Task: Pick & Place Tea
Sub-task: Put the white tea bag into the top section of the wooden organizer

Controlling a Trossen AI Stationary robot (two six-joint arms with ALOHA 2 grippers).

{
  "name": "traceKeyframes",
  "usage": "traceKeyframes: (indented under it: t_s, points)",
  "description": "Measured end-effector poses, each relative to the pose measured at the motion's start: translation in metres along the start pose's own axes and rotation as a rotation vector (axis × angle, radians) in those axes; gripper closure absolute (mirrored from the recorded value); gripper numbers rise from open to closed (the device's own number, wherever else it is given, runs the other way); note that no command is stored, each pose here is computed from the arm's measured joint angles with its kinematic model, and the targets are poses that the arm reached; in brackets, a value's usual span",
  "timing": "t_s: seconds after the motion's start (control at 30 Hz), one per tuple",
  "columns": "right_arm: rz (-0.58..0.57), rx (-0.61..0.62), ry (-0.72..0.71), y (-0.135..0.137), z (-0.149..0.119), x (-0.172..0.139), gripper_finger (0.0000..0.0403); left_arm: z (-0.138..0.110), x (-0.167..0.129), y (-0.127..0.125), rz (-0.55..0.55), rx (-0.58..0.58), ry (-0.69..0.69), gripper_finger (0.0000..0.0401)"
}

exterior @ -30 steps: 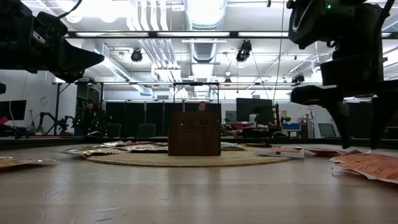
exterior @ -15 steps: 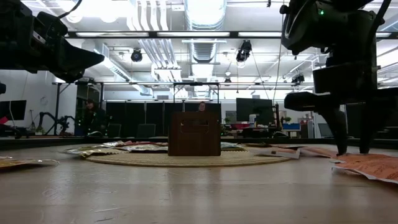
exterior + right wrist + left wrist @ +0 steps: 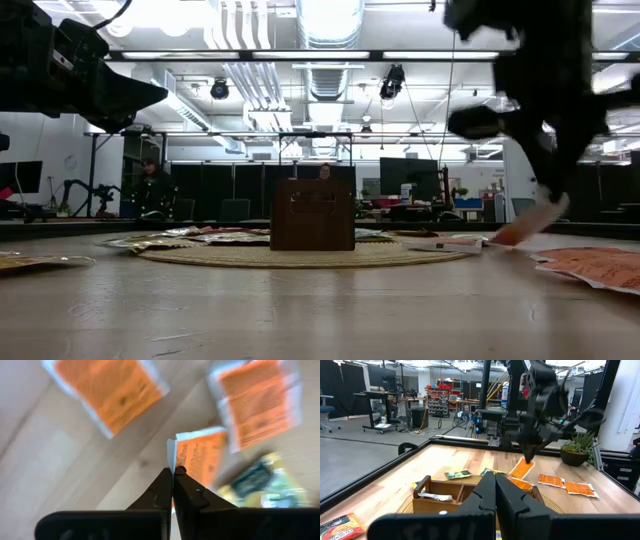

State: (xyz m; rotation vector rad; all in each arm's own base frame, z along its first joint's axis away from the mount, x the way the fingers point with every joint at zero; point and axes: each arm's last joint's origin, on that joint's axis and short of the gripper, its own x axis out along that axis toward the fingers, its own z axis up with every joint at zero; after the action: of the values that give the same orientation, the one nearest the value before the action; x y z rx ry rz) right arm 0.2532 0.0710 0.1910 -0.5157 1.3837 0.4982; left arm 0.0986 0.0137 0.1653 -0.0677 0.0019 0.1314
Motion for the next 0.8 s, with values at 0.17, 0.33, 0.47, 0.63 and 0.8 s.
traceKeyframes:
  t_s: [0.17, 0.33, 0.47, 0.63, 0.8]
  points:
    - [-0.001, 0.071, -0.133, -0.016, 0.015, -0.032, 0.0395, 0.000, 0.000, 0.000, 0.000, 0.000, -0.001, 0.0401]
    - [0.021, 0.217, -0.264, -0.044, 0.022, -0.061, 0.0395, 0.000, 0.000, 0.000, 0.000, 0.000, 0.000, 0.0401]
    - [0.015, 0.316, -0.359, -0.067, 0.021, -0.082, 0.0395, 0.000, 0.000, 0.000, 0.000, 0.000, 0.000, 0.0401]
    - [0.022, 0.459, -0.492, -0.095, 0.016, -0.098, 0.0395, 0.000, 0.000, 0.000, 0.000, 0.000, 0.000, 0.0401]
    - [0.065, 0.627, -0.670, -0.122, 0.009, -0.108, 0.0395, 0.000, 0.000, 0.000, 0.000, 0.000, 0.000, 0.0401]
